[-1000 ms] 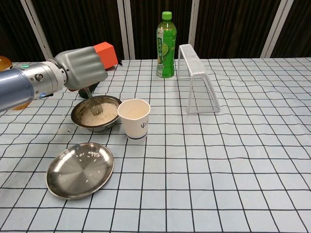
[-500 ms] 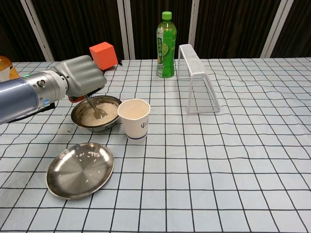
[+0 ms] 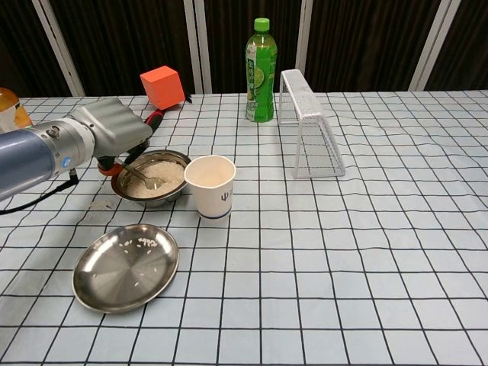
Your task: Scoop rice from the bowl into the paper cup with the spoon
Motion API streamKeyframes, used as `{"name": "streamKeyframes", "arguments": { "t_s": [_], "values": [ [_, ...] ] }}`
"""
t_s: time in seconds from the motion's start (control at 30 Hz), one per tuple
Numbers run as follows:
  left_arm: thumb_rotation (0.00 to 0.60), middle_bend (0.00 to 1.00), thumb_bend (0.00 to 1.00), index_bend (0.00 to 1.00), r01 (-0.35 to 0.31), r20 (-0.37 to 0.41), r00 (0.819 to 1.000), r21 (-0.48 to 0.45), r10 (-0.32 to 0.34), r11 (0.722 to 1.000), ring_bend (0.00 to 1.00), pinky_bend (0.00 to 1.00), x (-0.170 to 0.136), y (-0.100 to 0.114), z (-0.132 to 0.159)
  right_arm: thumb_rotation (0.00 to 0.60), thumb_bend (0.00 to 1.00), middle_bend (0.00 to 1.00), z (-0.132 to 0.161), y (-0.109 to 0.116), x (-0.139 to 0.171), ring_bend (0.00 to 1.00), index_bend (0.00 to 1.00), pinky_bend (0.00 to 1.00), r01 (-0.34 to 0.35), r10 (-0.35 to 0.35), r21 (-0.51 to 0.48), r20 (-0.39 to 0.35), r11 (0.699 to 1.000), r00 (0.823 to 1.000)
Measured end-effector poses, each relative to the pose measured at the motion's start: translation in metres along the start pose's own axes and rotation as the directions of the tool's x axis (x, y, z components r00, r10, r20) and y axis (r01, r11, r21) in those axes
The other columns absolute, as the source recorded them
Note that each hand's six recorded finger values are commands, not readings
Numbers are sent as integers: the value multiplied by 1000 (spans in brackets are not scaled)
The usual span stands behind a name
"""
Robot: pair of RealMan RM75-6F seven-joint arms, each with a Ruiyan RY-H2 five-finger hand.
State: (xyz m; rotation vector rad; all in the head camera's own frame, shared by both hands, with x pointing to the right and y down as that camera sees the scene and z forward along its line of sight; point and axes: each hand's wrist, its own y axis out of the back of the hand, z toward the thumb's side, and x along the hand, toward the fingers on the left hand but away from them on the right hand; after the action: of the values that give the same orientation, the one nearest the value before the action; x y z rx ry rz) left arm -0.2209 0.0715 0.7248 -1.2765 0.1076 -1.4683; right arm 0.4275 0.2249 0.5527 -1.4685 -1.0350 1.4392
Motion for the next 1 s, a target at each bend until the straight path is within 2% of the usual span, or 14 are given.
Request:
{"name": "streamKeyframes", "arguments": {
  "t_s": [0.33, 1.0],
  "values": [
    [600, 994, 479, 604, 24, -30, 999, -148, -29, 989, 983, 1000, -4, -6, -8, 600, 383, 0, 0, -1, -1, 0, 0, 0, -2, 2, 1, -4, 1000, 1000],
    [600, 997, 479, 607, -22, -67, 998, -225, 7, 974, 984, 1000, -7, 2, -29, 600, 383, 0, 1, -1, -1, 0, 0, 0, 2, -2, -3, -3, 1000, 1000]
  ]
}}
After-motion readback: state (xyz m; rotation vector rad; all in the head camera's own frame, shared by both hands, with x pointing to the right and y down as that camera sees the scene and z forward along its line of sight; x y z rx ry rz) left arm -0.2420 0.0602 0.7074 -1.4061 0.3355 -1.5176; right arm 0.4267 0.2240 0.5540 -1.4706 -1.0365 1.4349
